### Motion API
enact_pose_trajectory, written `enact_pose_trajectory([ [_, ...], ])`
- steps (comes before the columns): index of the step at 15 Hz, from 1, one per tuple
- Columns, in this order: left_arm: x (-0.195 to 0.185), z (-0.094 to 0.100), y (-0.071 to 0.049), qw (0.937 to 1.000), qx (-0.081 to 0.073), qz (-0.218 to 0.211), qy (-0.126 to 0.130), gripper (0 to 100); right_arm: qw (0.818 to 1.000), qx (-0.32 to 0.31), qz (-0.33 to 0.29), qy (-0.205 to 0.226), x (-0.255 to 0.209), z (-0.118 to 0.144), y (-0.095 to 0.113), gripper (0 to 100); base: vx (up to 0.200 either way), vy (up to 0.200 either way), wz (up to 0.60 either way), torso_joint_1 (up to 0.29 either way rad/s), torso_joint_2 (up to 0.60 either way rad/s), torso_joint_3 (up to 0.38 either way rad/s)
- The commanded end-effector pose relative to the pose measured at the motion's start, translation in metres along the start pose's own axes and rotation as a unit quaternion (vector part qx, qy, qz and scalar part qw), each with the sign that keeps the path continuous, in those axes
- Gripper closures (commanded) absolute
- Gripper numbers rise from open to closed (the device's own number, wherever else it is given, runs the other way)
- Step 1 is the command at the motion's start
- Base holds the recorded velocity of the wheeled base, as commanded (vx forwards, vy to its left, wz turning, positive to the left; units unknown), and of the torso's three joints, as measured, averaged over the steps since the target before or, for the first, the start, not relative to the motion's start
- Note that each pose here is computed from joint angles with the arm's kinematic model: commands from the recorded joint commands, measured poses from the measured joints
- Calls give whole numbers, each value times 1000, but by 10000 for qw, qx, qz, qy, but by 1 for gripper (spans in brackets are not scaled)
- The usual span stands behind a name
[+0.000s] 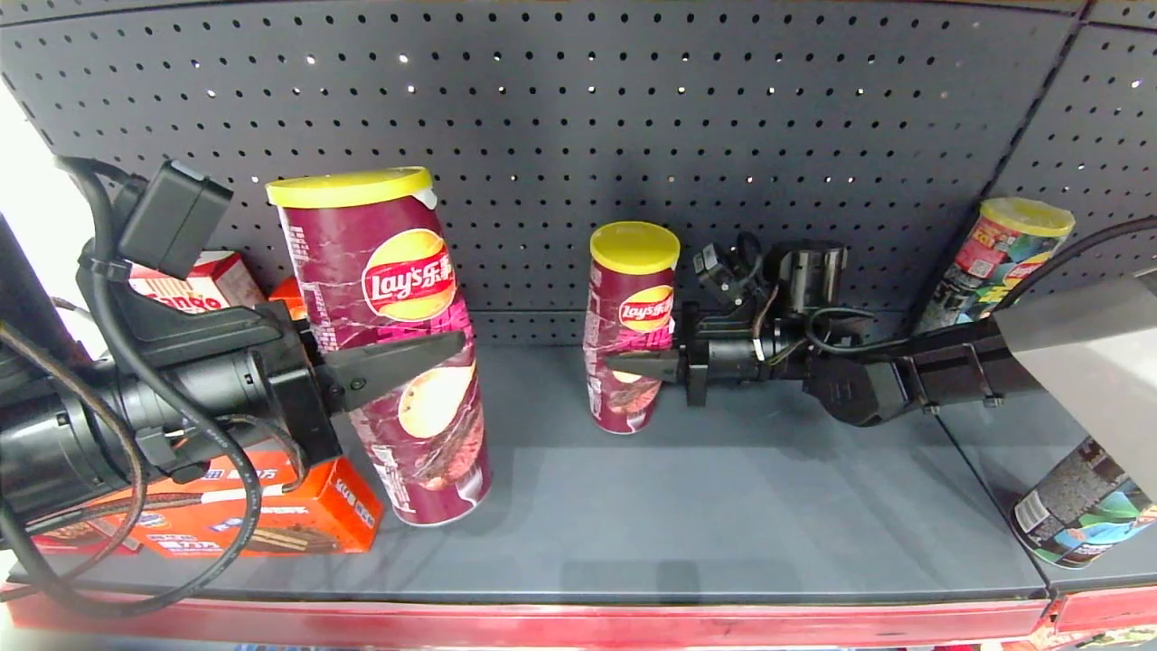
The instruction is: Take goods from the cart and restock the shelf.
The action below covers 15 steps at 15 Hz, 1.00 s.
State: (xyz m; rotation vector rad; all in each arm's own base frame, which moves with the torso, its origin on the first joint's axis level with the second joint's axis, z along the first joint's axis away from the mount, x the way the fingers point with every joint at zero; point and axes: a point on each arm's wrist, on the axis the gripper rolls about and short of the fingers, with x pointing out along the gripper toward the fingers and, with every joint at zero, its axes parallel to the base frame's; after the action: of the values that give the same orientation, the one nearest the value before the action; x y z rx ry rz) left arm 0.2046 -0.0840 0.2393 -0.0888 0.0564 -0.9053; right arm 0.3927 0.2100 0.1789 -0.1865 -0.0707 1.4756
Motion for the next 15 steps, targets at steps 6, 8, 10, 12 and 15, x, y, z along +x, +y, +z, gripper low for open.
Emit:
enact_pose_trajectory([
  [6, -1, -3, 0, 10000, -21, 11, 32, 100, 9989, -106, -458, 36, 1, 26, 15, 100, 0, 0, 0, 0, 0, 0],
  [8, -3, -6, 0, 10000, -34, 21, 63, 100, 9983, -80, -568, 42, -3, 42, 36, 100, 0, 0, 0, 0, 0, 0],
  [10, -3, -5, 0, 10000, -35, 44, 61, 100, 9980, -128, -612, 26, -9, 54, 61, 100, 0, 0, 0, 0, 0, 0],
  [12, -3, -5, 0, 10000, -35, 44, 61, 100, 9980, -157, -619, -1, -13, 57, 70, 100, 0, 0, 0, 0, 0, 0],
  [15, -3, -5, 0, 10000, -31, 44, 55, 100, 9980, -167, -610, 8, -35, 55, 125, 100, 0, 0, 0, 0, 0, 0],
])
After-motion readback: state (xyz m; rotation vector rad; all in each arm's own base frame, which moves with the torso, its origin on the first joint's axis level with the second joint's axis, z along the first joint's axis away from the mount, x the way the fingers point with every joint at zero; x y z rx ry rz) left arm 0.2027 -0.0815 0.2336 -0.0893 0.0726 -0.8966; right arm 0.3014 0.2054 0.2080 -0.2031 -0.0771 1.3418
